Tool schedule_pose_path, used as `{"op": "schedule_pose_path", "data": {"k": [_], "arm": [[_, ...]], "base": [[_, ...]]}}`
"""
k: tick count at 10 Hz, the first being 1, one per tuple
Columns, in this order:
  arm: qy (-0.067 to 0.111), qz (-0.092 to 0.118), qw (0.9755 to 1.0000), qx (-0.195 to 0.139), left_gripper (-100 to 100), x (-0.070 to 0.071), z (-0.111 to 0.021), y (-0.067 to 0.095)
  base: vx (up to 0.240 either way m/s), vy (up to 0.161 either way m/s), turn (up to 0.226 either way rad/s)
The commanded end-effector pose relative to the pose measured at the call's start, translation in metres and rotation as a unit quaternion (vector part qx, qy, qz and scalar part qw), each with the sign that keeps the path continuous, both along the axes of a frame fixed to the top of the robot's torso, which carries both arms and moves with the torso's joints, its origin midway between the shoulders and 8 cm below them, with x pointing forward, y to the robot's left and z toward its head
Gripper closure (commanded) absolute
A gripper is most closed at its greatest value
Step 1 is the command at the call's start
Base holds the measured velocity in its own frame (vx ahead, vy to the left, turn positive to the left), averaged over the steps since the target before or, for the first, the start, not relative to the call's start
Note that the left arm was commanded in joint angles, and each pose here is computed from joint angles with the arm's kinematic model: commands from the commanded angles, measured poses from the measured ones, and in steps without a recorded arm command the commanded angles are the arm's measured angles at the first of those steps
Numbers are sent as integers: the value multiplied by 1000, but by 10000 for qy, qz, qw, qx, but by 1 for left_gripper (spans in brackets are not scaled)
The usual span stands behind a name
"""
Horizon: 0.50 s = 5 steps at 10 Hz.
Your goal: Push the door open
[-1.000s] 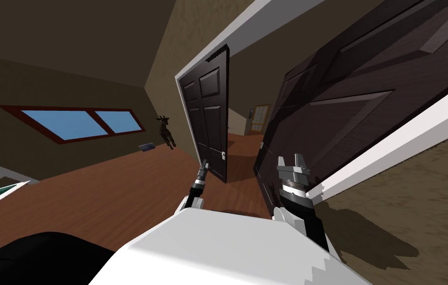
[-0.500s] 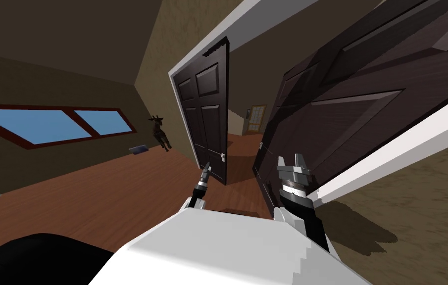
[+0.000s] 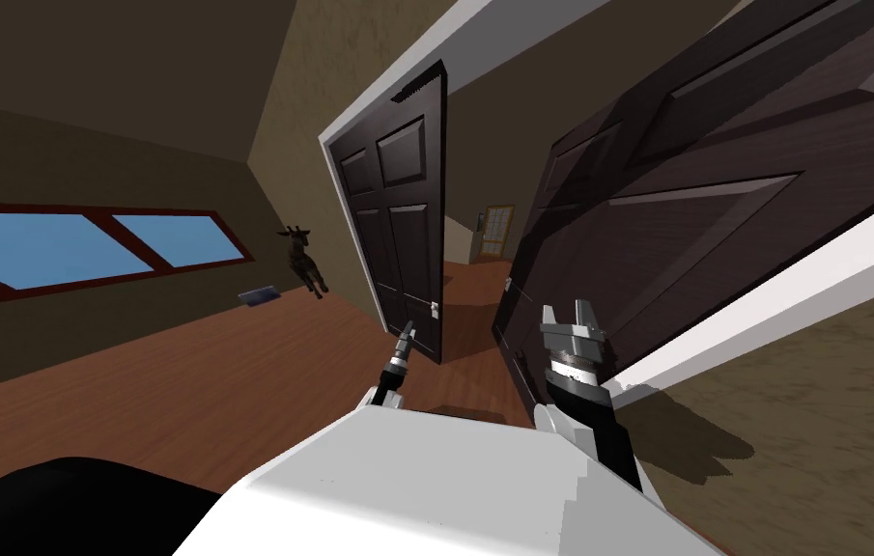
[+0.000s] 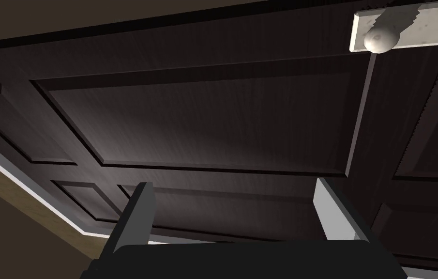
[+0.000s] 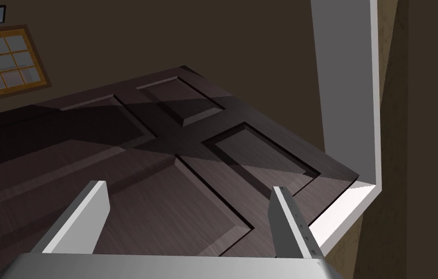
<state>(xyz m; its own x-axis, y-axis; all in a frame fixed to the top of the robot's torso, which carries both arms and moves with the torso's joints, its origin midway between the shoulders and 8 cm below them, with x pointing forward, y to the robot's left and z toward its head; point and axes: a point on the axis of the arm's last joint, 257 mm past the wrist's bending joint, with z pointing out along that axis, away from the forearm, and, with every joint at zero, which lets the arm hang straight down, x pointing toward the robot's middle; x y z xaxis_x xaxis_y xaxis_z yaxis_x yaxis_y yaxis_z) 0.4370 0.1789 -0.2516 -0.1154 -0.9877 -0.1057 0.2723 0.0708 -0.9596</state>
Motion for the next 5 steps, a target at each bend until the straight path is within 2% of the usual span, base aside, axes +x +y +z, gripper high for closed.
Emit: {"op": "schedule_pose_path", "data": {"k": [1,5], "arm": [[111,-59,9999,-19,-100,0,-12,-6],[425,-247,9988,-81,-100,-1,-46,-22]], "base": [[47,42,-44],[80,76,-92]]}}
